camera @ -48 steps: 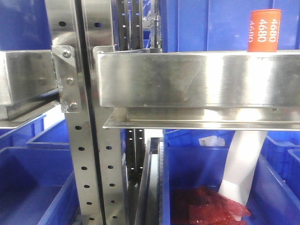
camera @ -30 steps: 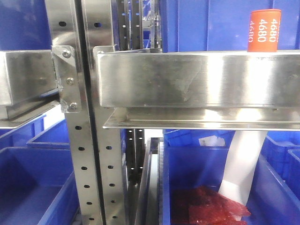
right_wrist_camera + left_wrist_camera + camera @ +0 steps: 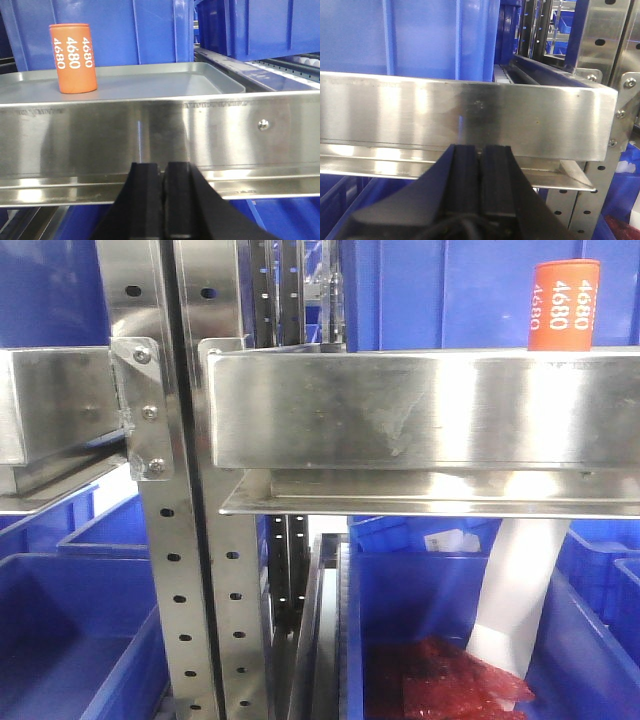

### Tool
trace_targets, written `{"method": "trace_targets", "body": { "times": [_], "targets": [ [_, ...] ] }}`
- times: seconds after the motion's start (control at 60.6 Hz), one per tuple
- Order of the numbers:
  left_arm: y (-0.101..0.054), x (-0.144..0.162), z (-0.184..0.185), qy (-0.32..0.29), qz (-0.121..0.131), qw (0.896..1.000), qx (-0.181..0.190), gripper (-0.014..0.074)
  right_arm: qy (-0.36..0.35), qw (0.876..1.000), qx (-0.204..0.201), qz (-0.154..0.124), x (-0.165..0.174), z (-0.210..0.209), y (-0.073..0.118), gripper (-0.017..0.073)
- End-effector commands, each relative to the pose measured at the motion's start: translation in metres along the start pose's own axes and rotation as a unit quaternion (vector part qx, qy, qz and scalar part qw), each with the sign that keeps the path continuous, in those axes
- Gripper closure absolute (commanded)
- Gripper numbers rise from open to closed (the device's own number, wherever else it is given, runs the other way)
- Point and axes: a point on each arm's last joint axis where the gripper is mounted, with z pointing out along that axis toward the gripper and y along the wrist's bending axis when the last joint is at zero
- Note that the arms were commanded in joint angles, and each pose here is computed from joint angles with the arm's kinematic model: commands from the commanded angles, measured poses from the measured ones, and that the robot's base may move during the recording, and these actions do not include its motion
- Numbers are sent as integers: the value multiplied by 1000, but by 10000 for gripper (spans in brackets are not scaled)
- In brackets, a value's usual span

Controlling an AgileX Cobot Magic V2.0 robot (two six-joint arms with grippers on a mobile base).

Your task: Grab orange capacitor from left shelf to right conveyor

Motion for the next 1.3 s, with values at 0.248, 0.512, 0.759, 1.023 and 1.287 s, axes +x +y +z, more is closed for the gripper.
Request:
{"method": "trace_targets", "body": {
  "times": [0.248, 0.512, 0.759, 1.023, 1.287],
  "targets": [
    [0, -10, -2, -52, -1, 999, 0, 720, -105, 994, -7, -2, -20, -3, 1, 521],
    [0, -10, -2, -52, -1, 999, 0, 720, -142, 990, -13, -3, -82, -17, 9, 521],
    [0, -10, -2, -52, -1, 999, 0, 720, -114, 993, -16, -2, -143, 0, 17, 370],
    [0, -10, -2, -52, -1, 999, 0, 720, -32, 998, -63, -2, -159, 52, 31, -50],
    [0, -10, -2, -52, -1, 999, 0, 720, -3, 994, -112, -4, -159, 104, 56, -45]
  ]
}}
